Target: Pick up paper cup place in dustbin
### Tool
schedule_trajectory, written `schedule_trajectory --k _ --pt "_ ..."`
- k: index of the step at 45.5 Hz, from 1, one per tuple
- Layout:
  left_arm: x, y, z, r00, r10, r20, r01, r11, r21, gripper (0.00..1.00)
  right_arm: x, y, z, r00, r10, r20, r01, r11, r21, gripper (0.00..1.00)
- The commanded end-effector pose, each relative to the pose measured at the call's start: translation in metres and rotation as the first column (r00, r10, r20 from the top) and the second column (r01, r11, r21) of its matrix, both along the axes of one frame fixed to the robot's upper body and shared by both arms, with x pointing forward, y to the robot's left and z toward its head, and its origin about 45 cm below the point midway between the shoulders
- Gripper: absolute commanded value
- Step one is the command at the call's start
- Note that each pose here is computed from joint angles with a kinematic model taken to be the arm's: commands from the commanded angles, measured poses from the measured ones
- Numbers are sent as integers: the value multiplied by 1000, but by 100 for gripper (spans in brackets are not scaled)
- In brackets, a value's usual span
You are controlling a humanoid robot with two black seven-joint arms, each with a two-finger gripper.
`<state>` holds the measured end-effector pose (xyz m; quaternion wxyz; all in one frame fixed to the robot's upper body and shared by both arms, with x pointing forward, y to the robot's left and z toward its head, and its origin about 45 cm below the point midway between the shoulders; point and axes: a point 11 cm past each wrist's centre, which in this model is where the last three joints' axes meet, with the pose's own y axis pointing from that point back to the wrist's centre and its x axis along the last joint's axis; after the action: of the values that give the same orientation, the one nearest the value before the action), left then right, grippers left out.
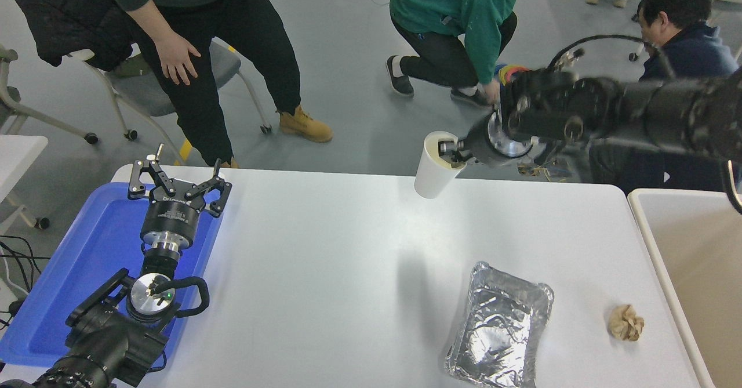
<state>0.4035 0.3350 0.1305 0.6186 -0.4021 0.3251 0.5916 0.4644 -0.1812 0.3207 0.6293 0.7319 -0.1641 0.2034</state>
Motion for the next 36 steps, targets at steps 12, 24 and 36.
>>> schedule_trajectory --k 12,24,36 --pt "0 0 0 1000 0 0 0 1000 1 100 4 -19 88 998 -3 61 4 1000 -12 0" --pt "0 0 0 1000 1 1 -1 1000 -1 100 6 -24 80 999 -13 52 14 1000 -16 0" --pt "0 0 0 1000 1 1 -1 1000 0 100 19 -69 77 990 -106 94 111 993 -49 0"
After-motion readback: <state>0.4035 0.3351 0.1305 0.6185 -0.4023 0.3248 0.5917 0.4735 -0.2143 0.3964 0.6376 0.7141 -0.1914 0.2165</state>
